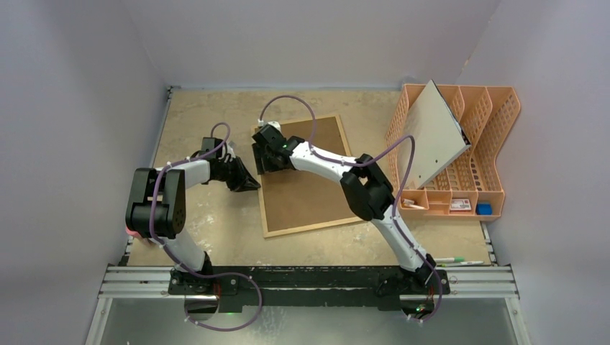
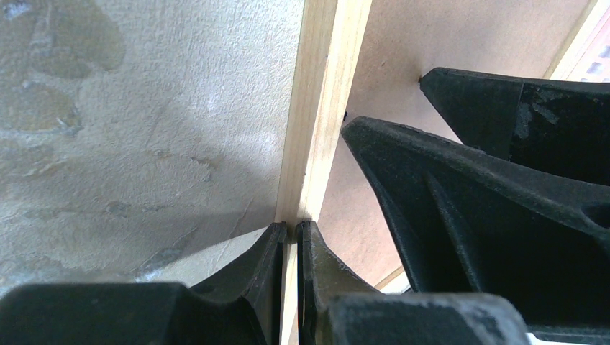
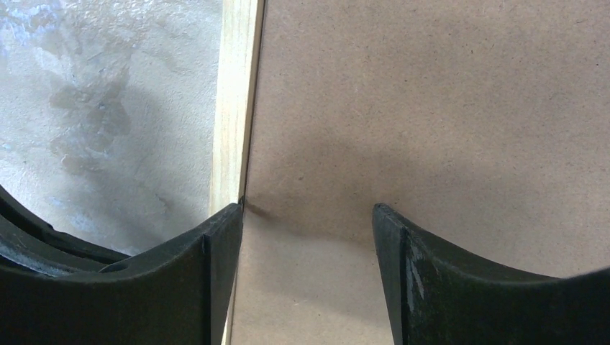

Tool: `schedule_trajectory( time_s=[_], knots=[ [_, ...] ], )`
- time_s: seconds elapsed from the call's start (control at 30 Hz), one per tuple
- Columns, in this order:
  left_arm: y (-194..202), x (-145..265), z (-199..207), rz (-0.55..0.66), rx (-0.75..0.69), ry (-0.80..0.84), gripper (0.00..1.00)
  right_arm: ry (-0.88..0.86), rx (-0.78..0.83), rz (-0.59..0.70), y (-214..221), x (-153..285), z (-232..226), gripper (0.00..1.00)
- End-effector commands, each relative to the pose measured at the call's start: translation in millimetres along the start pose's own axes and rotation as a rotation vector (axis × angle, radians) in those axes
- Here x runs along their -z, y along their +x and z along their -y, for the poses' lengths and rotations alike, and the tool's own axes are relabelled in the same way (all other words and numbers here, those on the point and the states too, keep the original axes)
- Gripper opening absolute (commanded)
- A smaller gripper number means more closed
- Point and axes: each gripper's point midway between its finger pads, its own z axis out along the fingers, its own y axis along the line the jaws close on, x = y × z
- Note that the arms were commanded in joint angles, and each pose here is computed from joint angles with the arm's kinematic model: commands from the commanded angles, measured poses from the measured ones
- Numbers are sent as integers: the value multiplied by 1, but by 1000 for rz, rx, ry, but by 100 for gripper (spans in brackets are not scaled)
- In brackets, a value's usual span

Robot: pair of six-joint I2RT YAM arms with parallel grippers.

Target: Put the photo into the frame

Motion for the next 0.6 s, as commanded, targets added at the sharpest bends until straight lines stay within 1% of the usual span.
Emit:
schedule_trajectory(
  time_s=[0.0, 0.13, 0.23, 0.33, 0.47, 0.57],
  knots=[
    [49, -5, -63, -141, 42, -242, 4, 117, -10, -456, 148, -43, 53, 70],
    [50, -5, -63, -141, 43, -244, 4, 163, -10, -491, 157, -48, 61, 66],
    [50, -5, -64, -141, 43, -244, 4, 190, -8, -515, 163, -51, 67, 66],
    [51, -6, -65, -144, 45, -245, 4, 198, -11, -534, 170, -52, 69, 66],
    [51, -6, -65, -145, 48, -244, 4, 197, -10, -550, 175, -54, 69, 70],
    [52, -7, -65, -147, 48, -240, 4, 227, 2, -519, 170, -59, 74, 71]
  ],
)
